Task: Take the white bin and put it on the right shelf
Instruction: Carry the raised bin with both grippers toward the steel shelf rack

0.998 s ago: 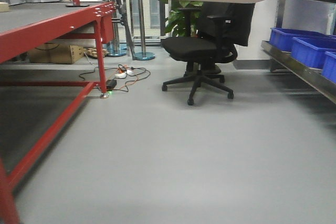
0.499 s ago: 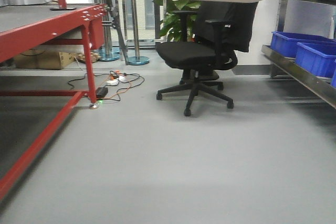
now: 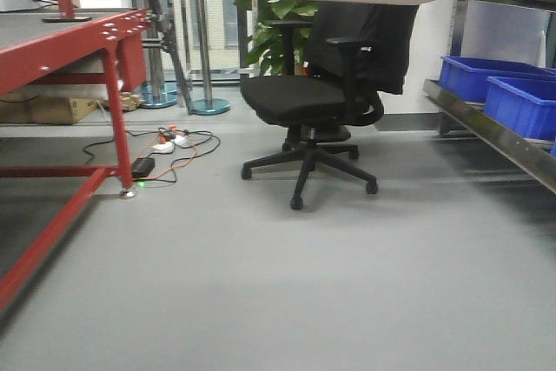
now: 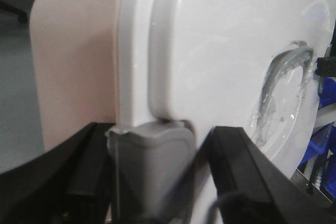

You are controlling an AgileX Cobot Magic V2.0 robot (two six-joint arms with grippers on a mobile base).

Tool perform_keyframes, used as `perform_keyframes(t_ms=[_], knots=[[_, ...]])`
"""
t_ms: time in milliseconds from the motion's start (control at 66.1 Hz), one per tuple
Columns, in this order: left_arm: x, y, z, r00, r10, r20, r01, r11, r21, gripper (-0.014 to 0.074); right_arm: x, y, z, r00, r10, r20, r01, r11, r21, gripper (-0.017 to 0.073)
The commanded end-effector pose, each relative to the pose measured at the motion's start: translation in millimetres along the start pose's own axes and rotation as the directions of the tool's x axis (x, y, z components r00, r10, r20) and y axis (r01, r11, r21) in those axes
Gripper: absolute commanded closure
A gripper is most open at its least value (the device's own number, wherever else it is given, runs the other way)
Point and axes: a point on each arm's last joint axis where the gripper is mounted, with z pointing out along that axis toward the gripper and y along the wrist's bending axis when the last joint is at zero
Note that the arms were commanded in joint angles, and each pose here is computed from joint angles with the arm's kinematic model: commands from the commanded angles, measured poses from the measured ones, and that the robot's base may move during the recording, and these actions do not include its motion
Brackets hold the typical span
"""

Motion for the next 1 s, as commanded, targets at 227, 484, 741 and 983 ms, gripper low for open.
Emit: perform_keyframes(t_ms=[227, 484, 741, 983], knots=[[-12.8, -29.4, -8.1, 0.995, -0.053, 0.083, 0.034, 0.975, 0.221, 0.0356, -9.8, 36.4, -9.8, 0.998, 0.029, 0.059, -0.013, 0.964, -0.267, 0.0123], [-12.8, -29.4, -8.1, 0.995, -0.053, 0.083, 0.034, 0.975, 0.221, 0.0356, -9.8, 36.4, -9.8, 0.998, 0.029, 0.059, -0.013, 0.964, -0.267, 0.0123], [-12.8, -29.4, -8.1, 0.995, -0.053, 0.083, 0.034, 0.975, 0.221, 0.0356, -9.8, 36.4, -9.8, 0.998, 0.029, 0.059, -0.013, 0.964, -0.267, 0.0123], [-12.8, -29.4, -8.1, 0.995, -0.053, 0.083, 0.034, 0.975, 0.221, 0.0356, -9.7, 36.4, -9.9, 0.998, 0.029, 0.059, -0.013, 0.963, -0.267, 0.0123]])
